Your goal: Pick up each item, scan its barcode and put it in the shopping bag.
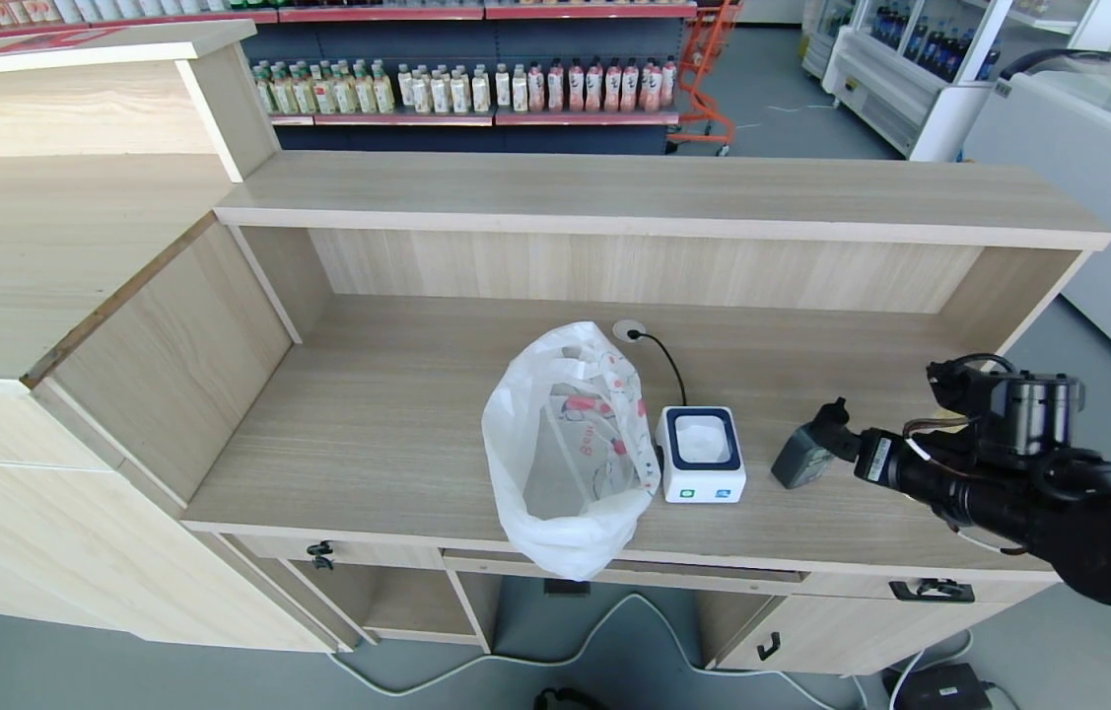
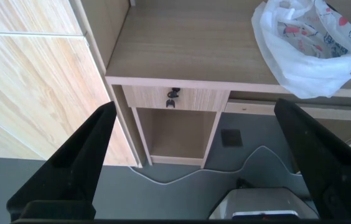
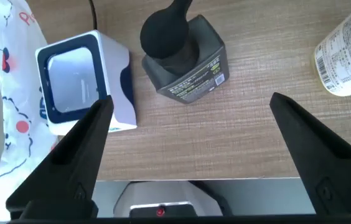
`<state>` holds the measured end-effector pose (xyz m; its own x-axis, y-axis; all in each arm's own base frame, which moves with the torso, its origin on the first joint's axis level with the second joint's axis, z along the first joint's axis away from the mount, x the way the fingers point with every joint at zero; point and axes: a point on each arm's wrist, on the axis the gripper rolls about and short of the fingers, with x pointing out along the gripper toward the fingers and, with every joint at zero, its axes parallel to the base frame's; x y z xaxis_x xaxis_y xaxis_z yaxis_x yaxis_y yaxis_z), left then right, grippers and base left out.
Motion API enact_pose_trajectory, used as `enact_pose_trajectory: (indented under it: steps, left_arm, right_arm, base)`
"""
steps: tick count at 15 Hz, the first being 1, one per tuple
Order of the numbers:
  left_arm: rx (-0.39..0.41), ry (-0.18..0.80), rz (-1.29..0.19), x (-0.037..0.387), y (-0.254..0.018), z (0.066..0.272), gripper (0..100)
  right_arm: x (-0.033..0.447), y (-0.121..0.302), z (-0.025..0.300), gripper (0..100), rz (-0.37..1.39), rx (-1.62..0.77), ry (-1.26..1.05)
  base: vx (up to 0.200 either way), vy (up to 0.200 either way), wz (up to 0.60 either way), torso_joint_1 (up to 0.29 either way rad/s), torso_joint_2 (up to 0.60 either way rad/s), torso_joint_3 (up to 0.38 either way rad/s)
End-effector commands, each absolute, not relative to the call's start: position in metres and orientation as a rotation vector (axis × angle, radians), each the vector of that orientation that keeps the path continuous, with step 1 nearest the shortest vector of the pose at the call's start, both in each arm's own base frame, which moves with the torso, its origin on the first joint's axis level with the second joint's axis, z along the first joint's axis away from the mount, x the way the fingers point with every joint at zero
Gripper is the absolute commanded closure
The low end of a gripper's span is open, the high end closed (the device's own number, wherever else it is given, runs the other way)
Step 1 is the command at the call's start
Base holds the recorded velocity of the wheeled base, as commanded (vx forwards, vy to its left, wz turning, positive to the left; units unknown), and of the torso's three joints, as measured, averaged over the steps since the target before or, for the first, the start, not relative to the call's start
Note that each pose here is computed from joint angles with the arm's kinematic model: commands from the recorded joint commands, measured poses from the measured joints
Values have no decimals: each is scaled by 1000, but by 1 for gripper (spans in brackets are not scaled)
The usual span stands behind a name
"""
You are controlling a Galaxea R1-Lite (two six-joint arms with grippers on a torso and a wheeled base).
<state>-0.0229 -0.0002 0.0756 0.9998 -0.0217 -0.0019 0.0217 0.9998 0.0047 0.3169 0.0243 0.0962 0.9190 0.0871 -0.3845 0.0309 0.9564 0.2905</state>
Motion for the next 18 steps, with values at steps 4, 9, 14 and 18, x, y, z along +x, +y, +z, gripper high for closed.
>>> enact_pose_trajectory:
  steps: [4,9,14,18]
  left_arm:
    - [5,1,-21,-23,0,76,0]
    - [5,1,-21,-23,0,76,0]
    - [5,1,-21,-23,0,76,0]
    - [5,1,-21,-23,0,76,0]
  right_arm:
    - [334,61,68,0,-25,404,412]
    - [350,68,50,0,-56,437,393]
    - [365,68,46,0,-62,468,372]
    - [374,67,43,0,-68,481,360]
  base:
    - [0,0,0,0,0,0]
    - [0,0,0,0,0,0]
    - [0,0,0,0,0,0]
    - [0,0,0,0,0,0]
